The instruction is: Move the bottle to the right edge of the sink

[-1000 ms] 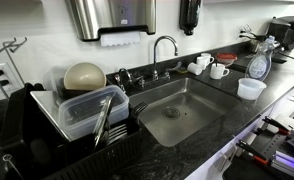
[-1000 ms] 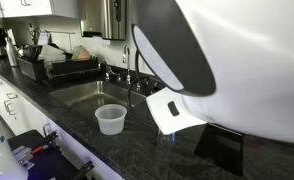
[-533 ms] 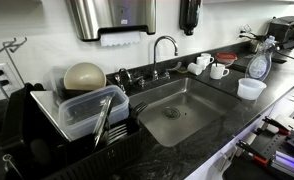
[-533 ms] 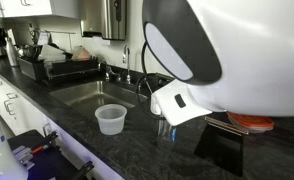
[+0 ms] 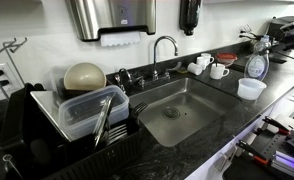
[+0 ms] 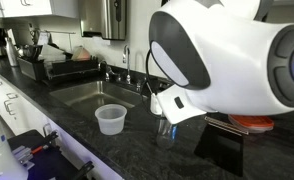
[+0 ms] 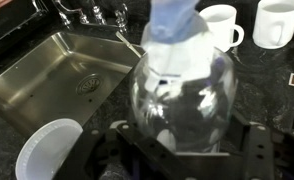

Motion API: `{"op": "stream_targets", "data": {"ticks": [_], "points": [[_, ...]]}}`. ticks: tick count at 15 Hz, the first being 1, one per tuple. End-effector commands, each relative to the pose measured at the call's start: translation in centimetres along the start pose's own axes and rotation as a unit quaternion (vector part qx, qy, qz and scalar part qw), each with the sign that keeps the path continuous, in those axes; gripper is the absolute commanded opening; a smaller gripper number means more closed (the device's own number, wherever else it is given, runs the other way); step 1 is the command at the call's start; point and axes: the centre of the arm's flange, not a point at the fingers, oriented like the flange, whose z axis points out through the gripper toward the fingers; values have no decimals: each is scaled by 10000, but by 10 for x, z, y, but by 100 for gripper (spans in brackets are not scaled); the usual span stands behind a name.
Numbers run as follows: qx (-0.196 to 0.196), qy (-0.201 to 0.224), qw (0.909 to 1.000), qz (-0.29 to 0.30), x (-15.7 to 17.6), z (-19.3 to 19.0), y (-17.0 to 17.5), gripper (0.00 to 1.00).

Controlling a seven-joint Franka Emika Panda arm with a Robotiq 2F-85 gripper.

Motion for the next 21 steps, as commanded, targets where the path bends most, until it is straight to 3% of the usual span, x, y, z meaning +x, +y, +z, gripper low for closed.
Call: {"op": "stream_targets", "data": {"ticks": [1, 3, 6, 10, 15, 18, 21], "points": [[228, -95, 9997, 58, 0, 0, -8, 53], [305, -120, 9994, 76, 0, -3, -10, 41], [369, -172, 9991, 74, 0, -6, -11, 35], [417, -185, 9989, -126, -7, -14, -6, 35], [396, -280, 9953, -834, -30, -35, 16, 35], [85, -480, 9884, -1442, -48, -44, 42, 35], [-616, -469, 9747, -2097, -62, -41, 71, 35]]}}
